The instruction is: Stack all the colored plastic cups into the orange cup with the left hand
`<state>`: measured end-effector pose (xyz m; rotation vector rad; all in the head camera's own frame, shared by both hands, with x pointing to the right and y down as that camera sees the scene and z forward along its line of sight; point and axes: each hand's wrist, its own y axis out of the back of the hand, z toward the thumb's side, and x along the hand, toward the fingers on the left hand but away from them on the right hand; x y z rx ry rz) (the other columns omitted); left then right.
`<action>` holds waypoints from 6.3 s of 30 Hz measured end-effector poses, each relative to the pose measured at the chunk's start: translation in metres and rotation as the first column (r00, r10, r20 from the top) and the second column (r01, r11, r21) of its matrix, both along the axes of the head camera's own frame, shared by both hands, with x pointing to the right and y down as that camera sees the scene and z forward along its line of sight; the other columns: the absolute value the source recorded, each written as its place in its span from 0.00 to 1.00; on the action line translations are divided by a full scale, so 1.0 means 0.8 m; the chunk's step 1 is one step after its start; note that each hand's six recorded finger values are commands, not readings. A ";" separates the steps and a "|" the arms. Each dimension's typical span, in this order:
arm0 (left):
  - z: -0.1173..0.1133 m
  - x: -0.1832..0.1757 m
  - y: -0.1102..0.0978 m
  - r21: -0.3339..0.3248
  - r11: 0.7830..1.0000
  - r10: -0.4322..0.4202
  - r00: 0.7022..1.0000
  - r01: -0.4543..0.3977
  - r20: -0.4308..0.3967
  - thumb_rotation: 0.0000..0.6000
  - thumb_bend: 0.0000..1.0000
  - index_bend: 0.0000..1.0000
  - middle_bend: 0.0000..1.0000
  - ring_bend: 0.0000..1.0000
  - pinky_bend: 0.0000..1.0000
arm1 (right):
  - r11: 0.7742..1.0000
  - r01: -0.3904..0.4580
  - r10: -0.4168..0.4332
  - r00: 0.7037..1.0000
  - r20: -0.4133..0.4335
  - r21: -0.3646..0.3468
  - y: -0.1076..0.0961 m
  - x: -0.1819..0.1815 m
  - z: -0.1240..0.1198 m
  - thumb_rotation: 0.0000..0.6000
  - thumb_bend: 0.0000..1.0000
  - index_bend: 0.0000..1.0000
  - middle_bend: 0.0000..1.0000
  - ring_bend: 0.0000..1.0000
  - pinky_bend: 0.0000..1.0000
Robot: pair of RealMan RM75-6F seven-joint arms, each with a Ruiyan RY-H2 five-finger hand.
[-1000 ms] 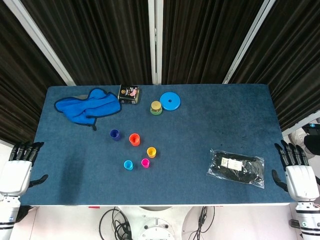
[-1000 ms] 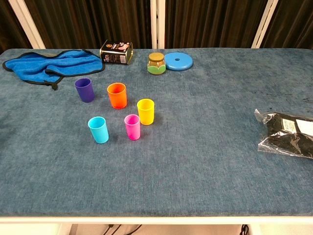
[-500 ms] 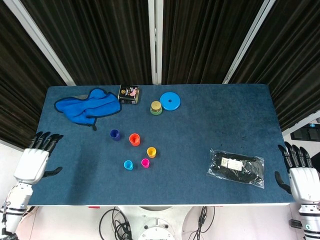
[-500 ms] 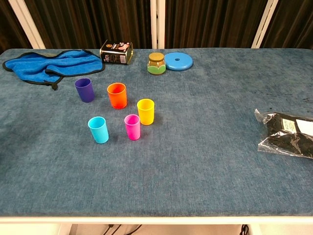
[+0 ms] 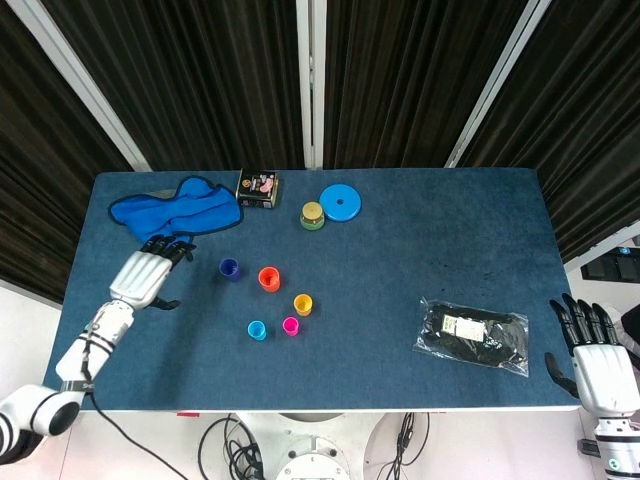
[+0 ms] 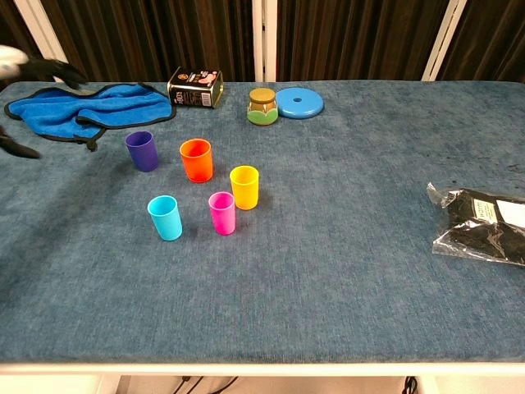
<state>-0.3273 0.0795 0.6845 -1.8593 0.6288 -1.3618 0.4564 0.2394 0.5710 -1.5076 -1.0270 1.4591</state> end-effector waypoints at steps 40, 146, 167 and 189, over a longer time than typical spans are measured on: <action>0.094 0.081 -0.028 -0.058 0.997 0.042 0.999 -0.044 -0.029 1.00 0.27 0.38 0.35 0.35 0.17 | 0.999 -0.039 0.039 0.999 -0.002 -0.010 0.000 0.016 -0.005 1.00 0.33 0.00 0.00 0.00 0.00; -0.012 0.234 0.014 0.069 0.964 0.265 0.928 -0.256 -0.262 1.00 0.26 0.29 0.31 0.31 0.18 | 0.997 -0.071 0.072 0.997 0.012 -0.031 -0.002 0.028 0.000 1.00 0.33 0.00 0.00 0.00 0.00; 0.044 0.272 0.028 0.025 0.921 0.387 0.901 -0.390 -0.198 1.00 0.23 0.29 0.31 0.31 0.18 | 0.996 -0.085 0.086 0.996 0.022 -0.022 0.003 0.041 -0.005 1.00 0.33 0.00 0.00 0.00 0.00; 0.054 0.279 0.026 -0.013 0.913 0.401 0.900 -0.409 -0.172 1.00 0.23 0.32 0.33 0.31 0.19 | 0.995 -0.095 0.096 0.995 0.021 -0.037 0.003 0.046 0.000 1.00 0.33 0.00 0.00 0.00 0.00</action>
